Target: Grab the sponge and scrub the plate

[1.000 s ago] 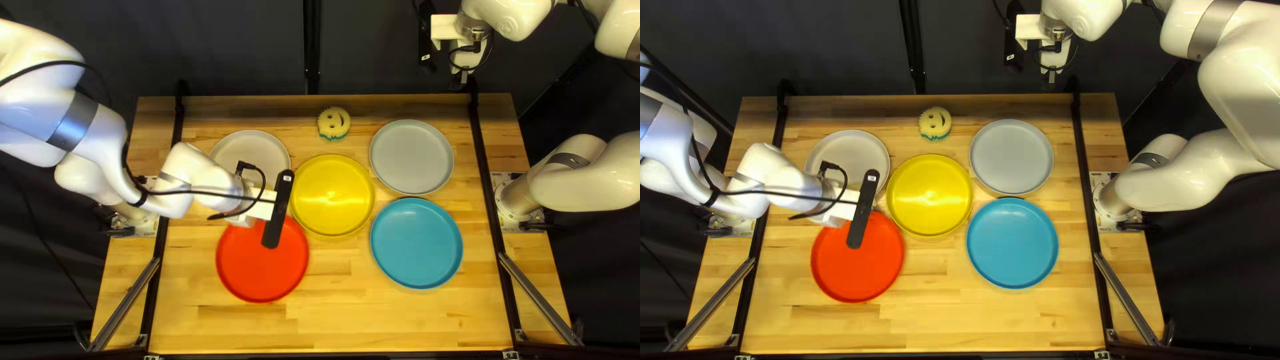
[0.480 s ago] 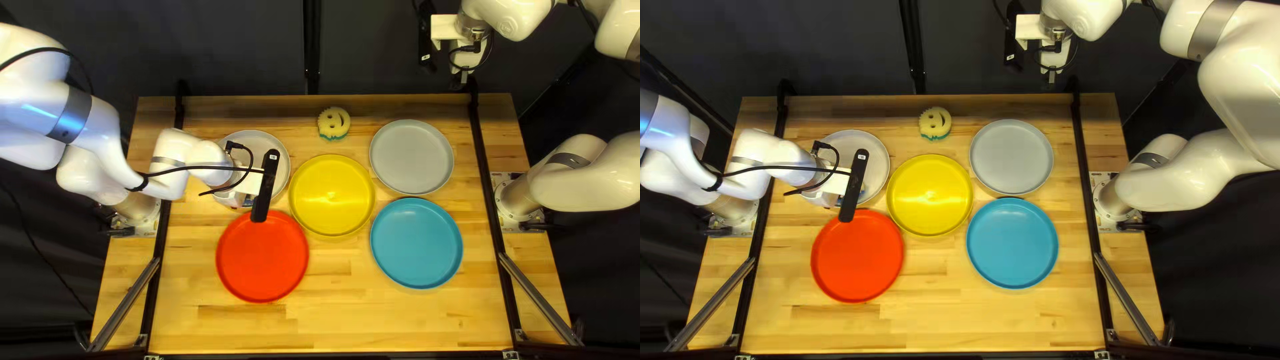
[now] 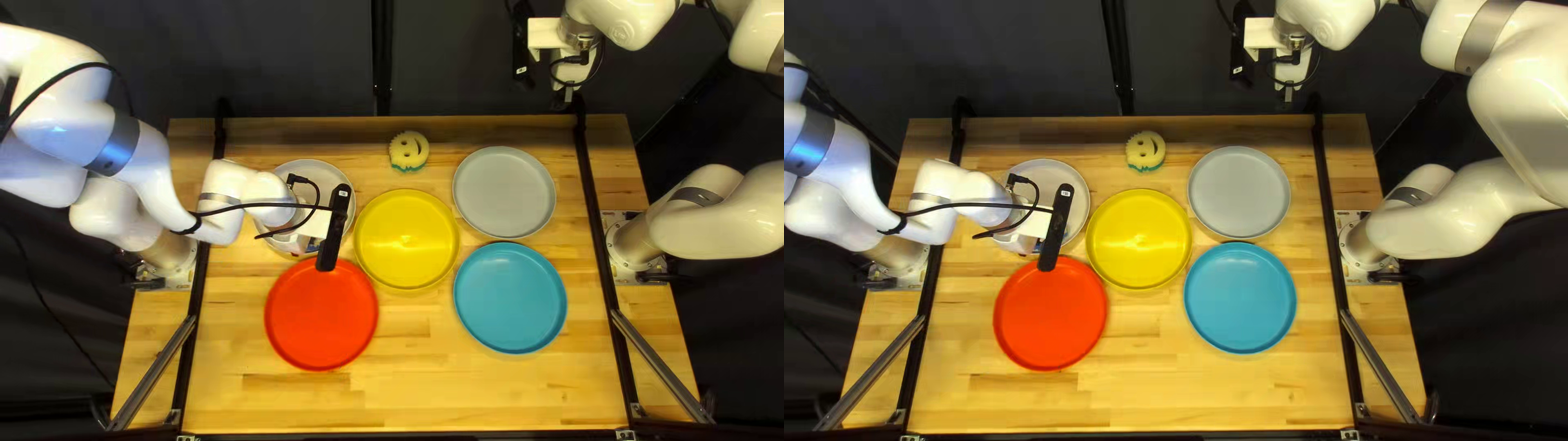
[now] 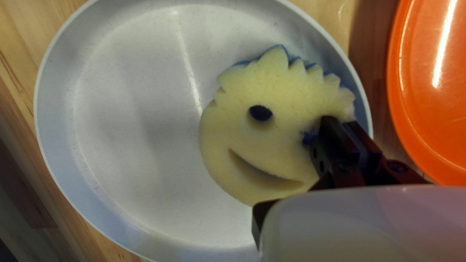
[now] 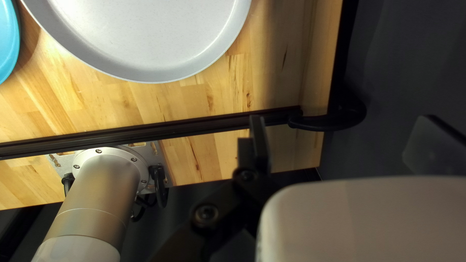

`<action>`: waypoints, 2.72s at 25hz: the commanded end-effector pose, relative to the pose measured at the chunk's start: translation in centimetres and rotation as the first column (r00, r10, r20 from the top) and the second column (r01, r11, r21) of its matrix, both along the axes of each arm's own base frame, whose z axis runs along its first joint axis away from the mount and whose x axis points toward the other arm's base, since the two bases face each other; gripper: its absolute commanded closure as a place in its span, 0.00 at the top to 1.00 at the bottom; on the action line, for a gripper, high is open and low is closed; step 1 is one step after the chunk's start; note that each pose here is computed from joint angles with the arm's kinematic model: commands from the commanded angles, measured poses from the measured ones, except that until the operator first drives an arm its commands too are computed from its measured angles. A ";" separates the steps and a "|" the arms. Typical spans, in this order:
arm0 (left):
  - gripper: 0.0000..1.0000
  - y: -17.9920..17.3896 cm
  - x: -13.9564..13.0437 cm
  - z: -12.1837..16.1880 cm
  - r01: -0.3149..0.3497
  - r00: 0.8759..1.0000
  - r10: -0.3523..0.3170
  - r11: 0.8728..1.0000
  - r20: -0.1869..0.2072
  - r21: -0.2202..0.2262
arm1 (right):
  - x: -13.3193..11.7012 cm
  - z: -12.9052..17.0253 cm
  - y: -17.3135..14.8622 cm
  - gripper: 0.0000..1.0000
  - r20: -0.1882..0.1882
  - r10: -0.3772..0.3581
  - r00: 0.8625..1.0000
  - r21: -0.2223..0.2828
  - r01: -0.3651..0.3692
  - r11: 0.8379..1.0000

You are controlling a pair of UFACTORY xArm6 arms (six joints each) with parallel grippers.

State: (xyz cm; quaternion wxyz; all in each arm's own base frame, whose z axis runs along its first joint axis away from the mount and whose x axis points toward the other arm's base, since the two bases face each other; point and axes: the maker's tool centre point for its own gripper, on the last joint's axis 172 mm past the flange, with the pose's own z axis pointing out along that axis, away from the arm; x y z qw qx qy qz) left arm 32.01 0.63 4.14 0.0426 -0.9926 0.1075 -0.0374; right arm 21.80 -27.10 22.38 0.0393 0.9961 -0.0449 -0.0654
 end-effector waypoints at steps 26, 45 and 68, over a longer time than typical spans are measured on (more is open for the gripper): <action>0.00 2.2 1.4 0.5 -0.032 0.999 0.032 0.999 0.008 -0.010 | 0.0 0.0 0.0 1.00 0.000 0.000 1.000 0.000 0.000 1.000; 0.00 4.3 -4.9 0.1 -0.081 0.997 0.081 0.996 -0.016 -0.021 | 0.0 0.0 0.0 1.00 0.000 0.000 1.000 0.000 0.000 1.000; 0.00 4.9 1.6 -0.8 -0.060 0.998 0.061 0.998 0.006 -0.034 | 0.0 0.0 0.0 1.00 0.000 0.000 1.000 0.000 0.000 1.000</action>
